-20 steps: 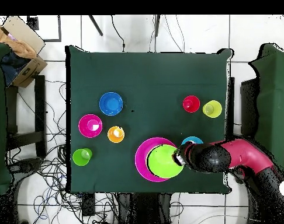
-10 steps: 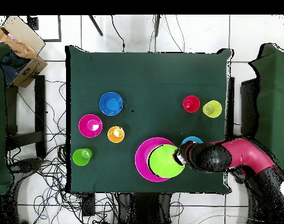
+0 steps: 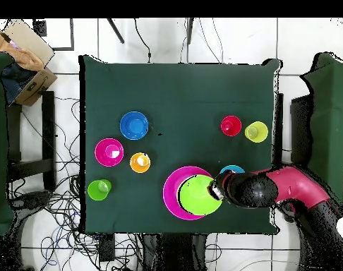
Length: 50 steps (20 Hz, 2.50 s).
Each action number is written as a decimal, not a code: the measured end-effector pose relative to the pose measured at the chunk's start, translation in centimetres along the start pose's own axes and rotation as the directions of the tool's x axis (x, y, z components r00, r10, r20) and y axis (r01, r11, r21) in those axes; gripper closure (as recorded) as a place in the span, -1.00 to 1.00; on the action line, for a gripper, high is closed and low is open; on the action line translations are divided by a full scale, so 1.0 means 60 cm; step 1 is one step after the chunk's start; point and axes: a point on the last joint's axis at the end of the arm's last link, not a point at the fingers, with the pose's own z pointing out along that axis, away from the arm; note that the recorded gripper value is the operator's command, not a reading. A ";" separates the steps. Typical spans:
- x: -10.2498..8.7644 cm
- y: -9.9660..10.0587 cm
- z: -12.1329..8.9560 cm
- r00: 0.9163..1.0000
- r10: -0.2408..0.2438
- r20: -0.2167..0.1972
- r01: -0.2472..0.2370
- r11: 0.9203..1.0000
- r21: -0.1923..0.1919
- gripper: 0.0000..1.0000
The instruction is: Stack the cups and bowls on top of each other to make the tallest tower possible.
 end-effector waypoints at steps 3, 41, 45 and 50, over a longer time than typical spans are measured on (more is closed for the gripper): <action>-0.001 0.001 0.001 1.000 -0.003 -0.002 0.003 1.000 0.001 1.00; -0.054 0.011 -0.066 1.000 0.008 -0.004 -0.008 1.000 0.004 -1.00; -0.091 0.017 -0.153 0.998 0.048 -0.034 -0.049 0.999 -0.018 -1.00; -0.150 0.032 -0.260 0.991 0.066 -0.118 -0.068 0.998 -0.010 -1.00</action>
